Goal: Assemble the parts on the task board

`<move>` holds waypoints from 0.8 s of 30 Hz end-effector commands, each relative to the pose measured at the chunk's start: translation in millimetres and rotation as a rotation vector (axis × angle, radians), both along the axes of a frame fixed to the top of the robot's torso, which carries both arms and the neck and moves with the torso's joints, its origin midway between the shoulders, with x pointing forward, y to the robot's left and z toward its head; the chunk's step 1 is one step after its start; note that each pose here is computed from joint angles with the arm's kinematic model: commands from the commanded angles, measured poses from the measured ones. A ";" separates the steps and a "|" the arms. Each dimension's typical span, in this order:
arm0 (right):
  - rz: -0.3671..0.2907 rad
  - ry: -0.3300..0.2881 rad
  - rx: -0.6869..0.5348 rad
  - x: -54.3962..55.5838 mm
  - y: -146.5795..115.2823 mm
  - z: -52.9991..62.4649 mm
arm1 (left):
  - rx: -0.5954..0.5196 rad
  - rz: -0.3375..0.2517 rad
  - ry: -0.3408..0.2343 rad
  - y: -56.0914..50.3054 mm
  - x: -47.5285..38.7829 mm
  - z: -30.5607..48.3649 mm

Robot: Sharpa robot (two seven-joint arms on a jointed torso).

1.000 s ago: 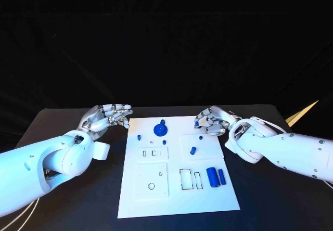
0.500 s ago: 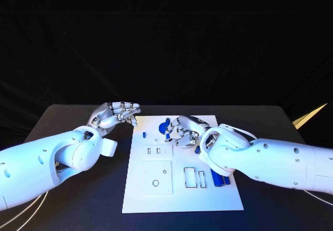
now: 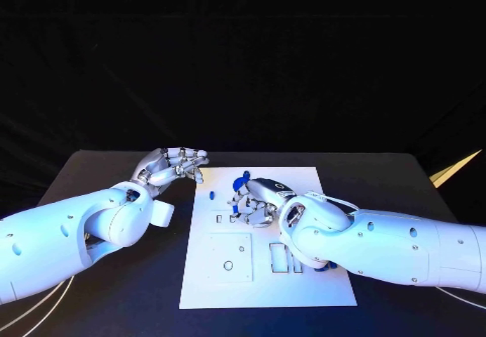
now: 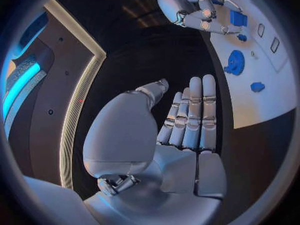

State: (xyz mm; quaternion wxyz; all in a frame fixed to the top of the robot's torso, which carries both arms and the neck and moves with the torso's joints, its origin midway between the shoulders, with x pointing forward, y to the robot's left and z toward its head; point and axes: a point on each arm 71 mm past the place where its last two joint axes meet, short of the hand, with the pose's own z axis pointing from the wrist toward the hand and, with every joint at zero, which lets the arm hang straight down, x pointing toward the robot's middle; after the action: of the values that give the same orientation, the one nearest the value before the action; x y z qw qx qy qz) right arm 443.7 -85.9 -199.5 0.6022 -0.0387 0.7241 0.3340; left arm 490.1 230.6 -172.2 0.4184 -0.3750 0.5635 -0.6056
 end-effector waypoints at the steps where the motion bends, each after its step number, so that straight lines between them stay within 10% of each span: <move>1: 0.009 0.000 -0.014 -1.7 1.8 -4.0 | -0.002 -0.006 -0.001 -1.6 -0.3 0.6; 24: 0.022 -0.022 -0.075 -2.6 2.0 -18.4 | 0.001 0.001 -0.001 1.6 0.2 0.4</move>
State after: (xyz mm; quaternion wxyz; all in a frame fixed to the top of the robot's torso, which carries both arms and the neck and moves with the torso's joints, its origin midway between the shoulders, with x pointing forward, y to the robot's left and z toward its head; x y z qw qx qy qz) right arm 441.3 -84.5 -216.7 0.6048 -0.0696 0.7285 0.3141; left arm 490.5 232.9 -172.5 0.4200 -0.3762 0.5640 -0.6034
